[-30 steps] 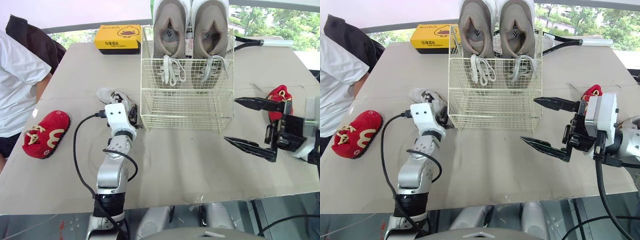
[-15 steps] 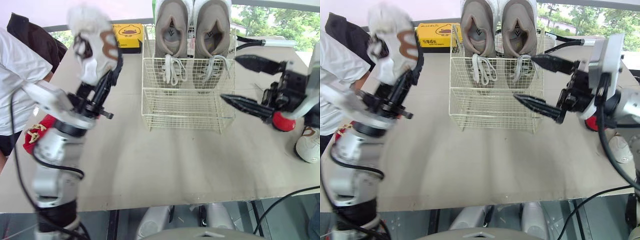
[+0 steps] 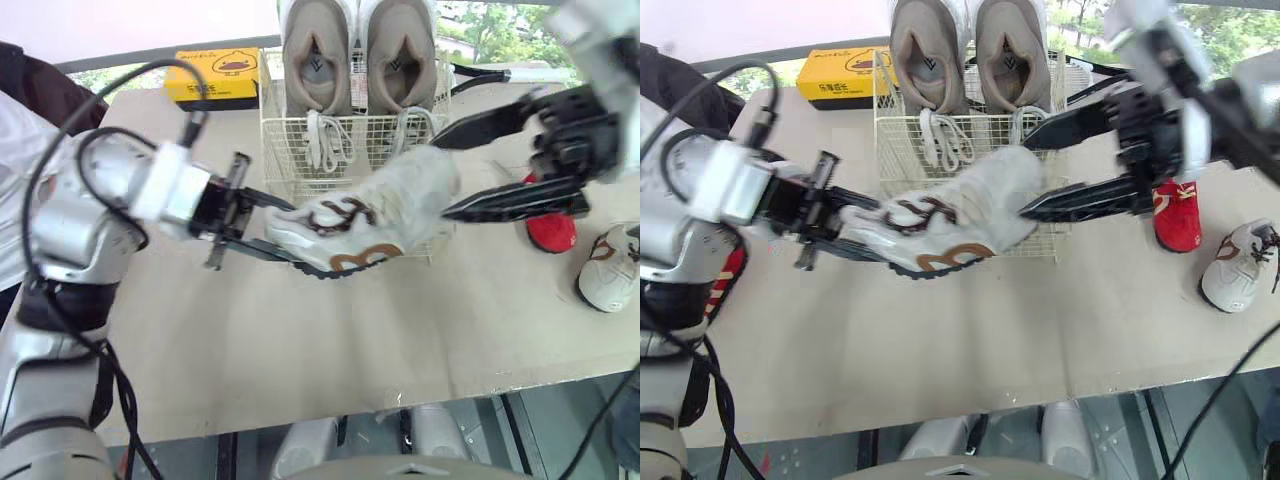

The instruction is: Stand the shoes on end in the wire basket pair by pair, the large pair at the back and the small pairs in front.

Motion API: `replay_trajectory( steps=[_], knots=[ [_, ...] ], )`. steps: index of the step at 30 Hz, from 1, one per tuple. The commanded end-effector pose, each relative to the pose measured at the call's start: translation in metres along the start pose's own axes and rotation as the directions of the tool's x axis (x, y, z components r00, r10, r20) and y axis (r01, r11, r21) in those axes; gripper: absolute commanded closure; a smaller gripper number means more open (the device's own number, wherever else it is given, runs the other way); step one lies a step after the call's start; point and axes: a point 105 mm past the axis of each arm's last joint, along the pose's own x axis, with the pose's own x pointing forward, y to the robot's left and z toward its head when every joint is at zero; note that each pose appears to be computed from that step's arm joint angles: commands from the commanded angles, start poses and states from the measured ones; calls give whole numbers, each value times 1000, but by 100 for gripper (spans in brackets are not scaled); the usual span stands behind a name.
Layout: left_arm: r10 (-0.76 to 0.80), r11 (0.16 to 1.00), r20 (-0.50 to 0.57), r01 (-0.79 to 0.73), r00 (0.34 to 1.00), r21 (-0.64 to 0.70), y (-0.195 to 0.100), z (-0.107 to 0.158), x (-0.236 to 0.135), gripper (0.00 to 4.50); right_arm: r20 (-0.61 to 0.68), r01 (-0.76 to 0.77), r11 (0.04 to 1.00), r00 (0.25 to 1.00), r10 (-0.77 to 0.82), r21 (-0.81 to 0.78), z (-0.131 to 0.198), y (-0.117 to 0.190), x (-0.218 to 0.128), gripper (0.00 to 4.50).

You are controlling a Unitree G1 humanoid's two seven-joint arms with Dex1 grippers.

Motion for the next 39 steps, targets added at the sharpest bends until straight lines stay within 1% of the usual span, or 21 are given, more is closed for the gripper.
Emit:
replay_trajectory(
  steps=[1,4,6,9,12,13,14,16,19,20,22,23,24,26,27,28,30,31,33,36,39],
  knots=[
    [-82,990,-60,88,995,111,6,-4,10,351,-42,-57,996,997,60,67,7,0,9,17],
    [-137,975,-108,154,985,162,11,-8,17,351,-86,-80,990,992,90,118,4,-5,21,17],
    [-152,964,-121,175,981,202,17,-8,20,351,-171,-73,991,981,91,109,-9,-8,29,17],
    [-163,949,-159,199,974,244,22,-9,19,351,-262,-128,981,951,164,148,-29,-2,33,17],
    [-173,930,-194,225,965,290,25,-10,19,351,-332,-105,983,931,150,149,-47,-13,43,17],
    [-178,923,-199,234,964,305,25,-10,19,352,-353,-95,986,925,139,138,-51,-17,45,68],
    [-184,918,-206,243,961,315,25,-10,20,352,-367,-93,987,920,135,132,-53,-20,45,86],
    [-184,911,-218,249,959,329,25,-11,19,352,-390,-92,988,911,132,121,-55,-23,44,169],
    [-166,916,-214,231,963,329,28,-12,17,352,-408,-98,989,903,134,107,-57,-25,42,301],
    [-156,928,-197,212,968,308,29,-11,15,352,-409,-101,990,903,134,100,-58,-25,42,354],
    [-113,951,-153,151,982,270,32,-9,10,258,-397,-106,990,908,133,92,-59,-24,41,423],
    [-57,972,-100,79,993,222,36,-5,8,198,-382,-102,991,915,130,91,-58,-24,41,432],
    [10,988,-47,-3,999,156,40,1,5,172,-359,-99,991,925,126,94,-57,-24,39,432],
    [167,982,30,-164,986,-90,43,7,-5,88,-284,-98,988,950,127,116,-53,-22,35,432],
    [213,957,37,-201,976,-212,38,8,-10,36,-235,-107,985,962,136,132,-51,-19,31,432],
    [290,909,37,-263,956,-323,35,8,-17,0,-191,-113,982,971,141,152,-49,-16,27,432],
    [466,758,-63,-436,882,-485,31,-2,-33,0,-98,-99,982,988,116,162,-46,-14,22,433],
    [519,637,-89,-454,850,-623,18,-7,-41,0,-35,-82,982,995,90,172,-44,-14,20,433],
    [581,429,-71,-379,811,-820,-4,-7,-44,0,78,-22,984,997,8,178,-42,-18,20,433],
    [641,273,-47,-284,766,-919,-27,-6,-25,0,222,55,978,970,-100,201,-36,-26,24,433],
    [696,199,-31,-235,717,-952,-38,-5,0,0,333,103,964,925,-183,243,-28,-34,33,433]
  ],
)
